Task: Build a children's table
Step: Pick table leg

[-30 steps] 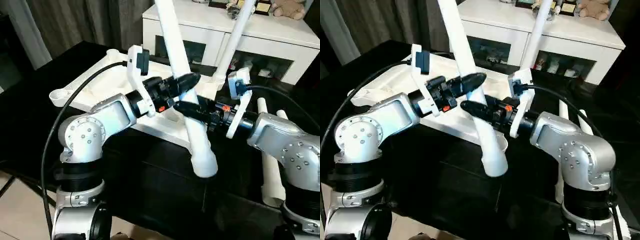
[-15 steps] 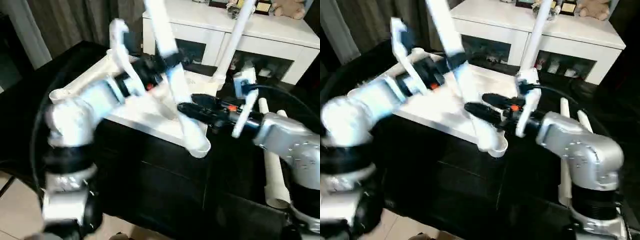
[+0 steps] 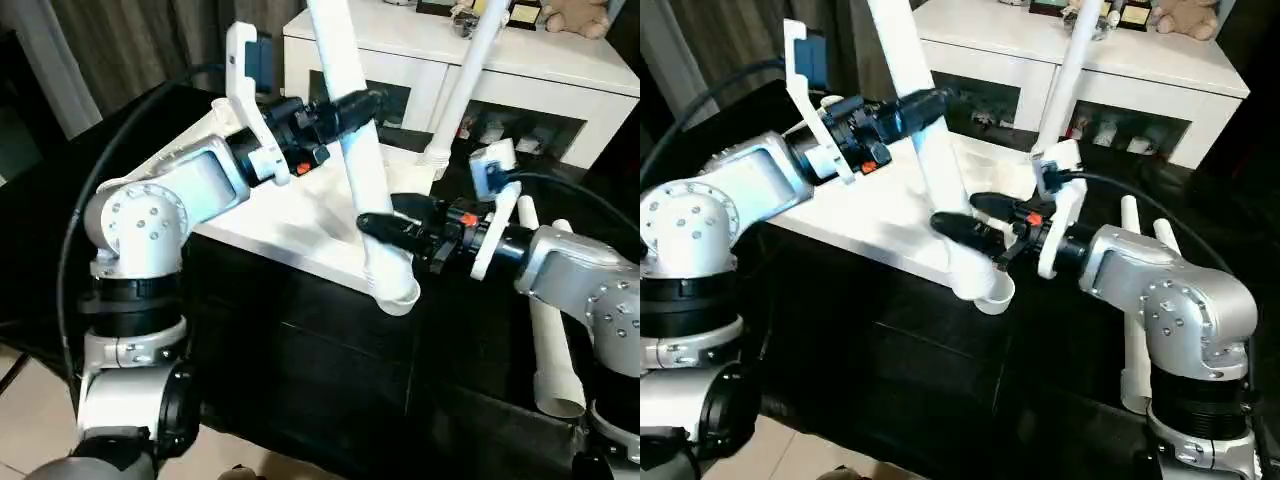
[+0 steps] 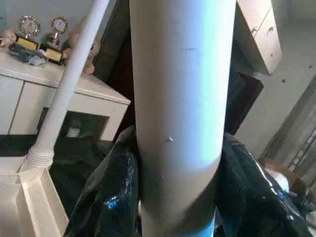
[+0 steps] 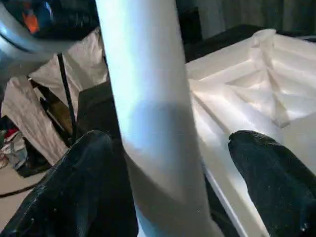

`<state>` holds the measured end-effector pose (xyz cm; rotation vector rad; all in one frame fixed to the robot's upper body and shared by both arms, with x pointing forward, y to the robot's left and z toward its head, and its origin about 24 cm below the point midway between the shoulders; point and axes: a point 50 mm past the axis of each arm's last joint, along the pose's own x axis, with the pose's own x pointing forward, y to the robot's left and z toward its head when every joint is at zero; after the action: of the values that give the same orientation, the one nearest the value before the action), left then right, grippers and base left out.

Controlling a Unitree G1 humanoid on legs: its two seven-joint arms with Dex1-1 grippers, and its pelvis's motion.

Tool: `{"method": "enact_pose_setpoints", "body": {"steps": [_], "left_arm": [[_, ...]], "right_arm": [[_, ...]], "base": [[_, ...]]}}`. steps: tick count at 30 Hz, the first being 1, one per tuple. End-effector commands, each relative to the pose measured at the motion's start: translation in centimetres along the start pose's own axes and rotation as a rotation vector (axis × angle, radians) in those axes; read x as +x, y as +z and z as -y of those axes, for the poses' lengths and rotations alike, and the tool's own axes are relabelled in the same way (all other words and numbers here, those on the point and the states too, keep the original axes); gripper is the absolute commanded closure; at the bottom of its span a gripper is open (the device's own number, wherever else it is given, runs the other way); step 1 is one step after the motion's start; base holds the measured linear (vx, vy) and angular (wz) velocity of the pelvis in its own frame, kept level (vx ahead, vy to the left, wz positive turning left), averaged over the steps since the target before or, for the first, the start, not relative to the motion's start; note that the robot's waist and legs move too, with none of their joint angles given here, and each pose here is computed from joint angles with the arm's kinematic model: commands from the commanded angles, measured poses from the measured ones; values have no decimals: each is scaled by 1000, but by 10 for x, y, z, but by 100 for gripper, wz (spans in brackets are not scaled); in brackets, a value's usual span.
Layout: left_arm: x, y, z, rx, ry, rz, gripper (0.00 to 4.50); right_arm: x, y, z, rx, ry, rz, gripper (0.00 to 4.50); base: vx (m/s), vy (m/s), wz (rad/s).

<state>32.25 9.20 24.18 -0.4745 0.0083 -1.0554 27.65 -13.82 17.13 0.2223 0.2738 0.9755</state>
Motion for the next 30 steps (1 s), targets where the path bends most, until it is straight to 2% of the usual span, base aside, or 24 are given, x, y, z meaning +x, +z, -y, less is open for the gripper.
{"method": "enact_pose_setpoints", "body": {"steps": [1,17,21,27,29,30], "left_arm": [[5,6,5,32,-26,-3,271],[4,10,2,37,-10,11,271],[4,11,1,37,-4,16,271],[3,12,0,48,9,26,271],[2,10,2,37,-13,19,215],[1,8,5,-10,-68,19,201]], "right_arm": [[2,0,-4,-27,-2,-31,68],[8,-3,0,-21,-37,-36,215],[9,-3,0,-21,-31,-34,236],[9,0,1,-13,-12,-9,245],[8,2,0,3,17,14,248],[6,4,0,22,52,39,248]], "base": [[0,0,0],[0,0,0],[0,0,0],[0,0,0],[0,0,0],[0,0,0]]}}
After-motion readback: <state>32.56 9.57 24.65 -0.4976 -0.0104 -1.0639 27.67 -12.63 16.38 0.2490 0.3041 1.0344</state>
